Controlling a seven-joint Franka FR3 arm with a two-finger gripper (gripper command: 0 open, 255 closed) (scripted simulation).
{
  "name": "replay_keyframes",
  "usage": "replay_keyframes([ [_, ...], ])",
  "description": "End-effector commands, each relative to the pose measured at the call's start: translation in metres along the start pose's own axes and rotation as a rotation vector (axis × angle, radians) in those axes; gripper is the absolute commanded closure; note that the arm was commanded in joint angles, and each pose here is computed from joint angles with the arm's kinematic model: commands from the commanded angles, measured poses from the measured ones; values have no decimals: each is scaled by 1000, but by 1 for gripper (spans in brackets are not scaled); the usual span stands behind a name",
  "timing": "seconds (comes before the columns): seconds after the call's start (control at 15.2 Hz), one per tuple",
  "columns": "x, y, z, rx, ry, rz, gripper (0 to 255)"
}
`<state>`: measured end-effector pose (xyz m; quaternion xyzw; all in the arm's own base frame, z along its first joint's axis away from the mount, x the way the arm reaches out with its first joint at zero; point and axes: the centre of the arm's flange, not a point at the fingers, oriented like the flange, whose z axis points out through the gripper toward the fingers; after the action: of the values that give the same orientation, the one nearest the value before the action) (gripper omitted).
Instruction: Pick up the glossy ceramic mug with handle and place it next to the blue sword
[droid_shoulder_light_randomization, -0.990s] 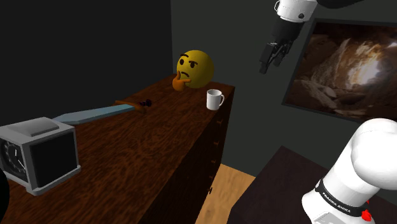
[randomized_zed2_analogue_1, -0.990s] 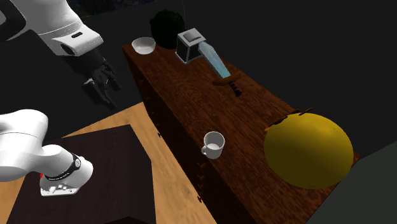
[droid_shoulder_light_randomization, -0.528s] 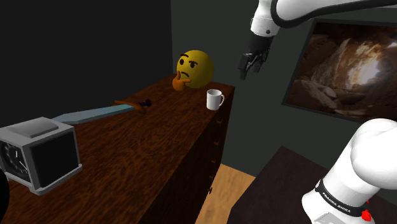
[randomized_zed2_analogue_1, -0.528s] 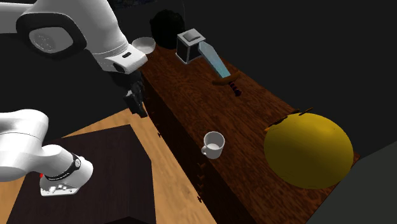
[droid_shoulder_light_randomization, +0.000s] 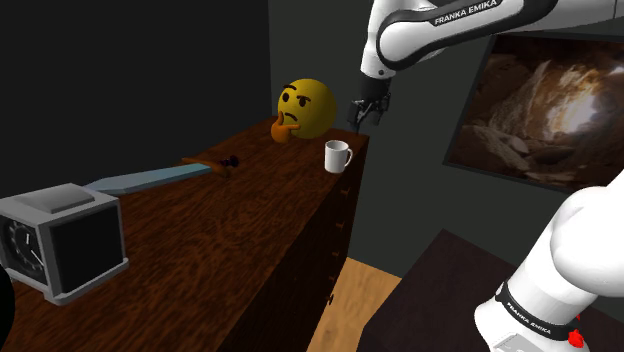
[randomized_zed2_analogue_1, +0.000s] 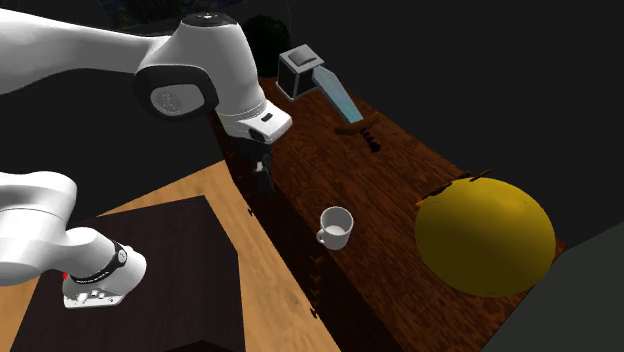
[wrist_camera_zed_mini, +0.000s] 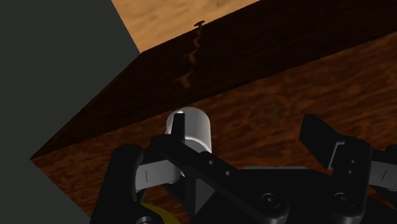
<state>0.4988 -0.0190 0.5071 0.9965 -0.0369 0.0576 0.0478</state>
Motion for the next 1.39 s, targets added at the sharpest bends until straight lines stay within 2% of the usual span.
replay_keyframes([
  [0.0,22,3,17,3,-9,4,0],
  [0.86,151,10,138,22,-69,25,0],
  [1.32,149,10,175,22,-69,25,0],
])
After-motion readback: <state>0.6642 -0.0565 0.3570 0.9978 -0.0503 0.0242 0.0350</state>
